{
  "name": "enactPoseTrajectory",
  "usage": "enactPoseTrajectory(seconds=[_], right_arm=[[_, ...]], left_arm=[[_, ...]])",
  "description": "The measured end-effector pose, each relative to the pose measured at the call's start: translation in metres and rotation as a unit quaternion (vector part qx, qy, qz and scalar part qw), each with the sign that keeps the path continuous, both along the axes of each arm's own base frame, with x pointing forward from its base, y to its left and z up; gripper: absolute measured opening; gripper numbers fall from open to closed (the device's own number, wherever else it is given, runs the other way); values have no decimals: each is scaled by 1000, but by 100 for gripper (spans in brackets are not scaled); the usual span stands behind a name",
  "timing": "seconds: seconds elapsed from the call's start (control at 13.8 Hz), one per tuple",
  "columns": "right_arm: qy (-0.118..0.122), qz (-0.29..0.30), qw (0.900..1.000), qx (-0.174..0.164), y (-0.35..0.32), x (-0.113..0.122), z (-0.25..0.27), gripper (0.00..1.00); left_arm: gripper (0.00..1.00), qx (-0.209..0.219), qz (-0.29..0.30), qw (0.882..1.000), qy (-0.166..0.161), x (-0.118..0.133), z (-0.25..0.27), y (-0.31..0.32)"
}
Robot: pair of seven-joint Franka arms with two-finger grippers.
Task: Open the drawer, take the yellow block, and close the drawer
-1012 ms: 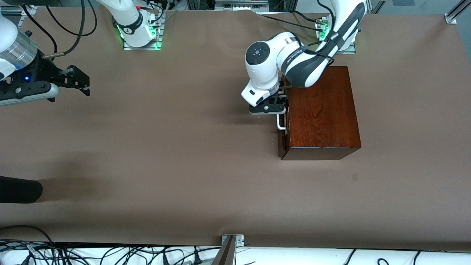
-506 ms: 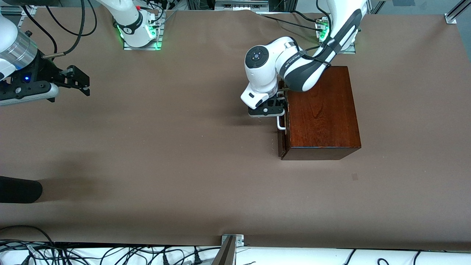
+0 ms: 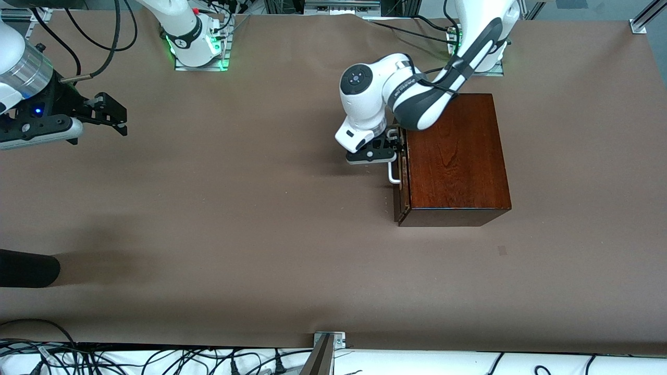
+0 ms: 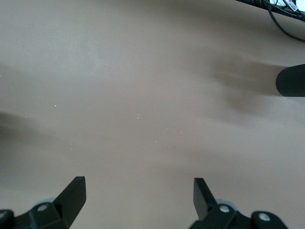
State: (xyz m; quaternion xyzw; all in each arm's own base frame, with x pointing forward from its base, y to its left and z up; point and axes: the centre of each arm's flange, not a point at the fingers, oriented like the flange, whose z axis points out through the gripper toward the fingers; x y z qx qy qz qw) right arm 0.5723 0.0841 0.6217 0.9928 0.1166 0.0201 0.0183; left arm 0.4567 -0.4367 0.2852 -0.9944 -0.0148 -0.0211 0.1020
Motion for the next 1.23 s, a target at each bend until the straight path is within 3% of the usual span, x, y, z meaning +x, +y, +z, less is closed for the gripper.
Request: enactPoseTrajectory(seconds=[0.94, 1.23], right_arm=[[4, 11, 1000, 0, 15, 3, -8, 100], [-16, 13, 1000, 6, 20, 17, -19, 100]], left_arm=[[100, -59, 20, 998, -20, 3, 6, -74], [100, -63, 23, 997, -25, 8, 15, -77]])
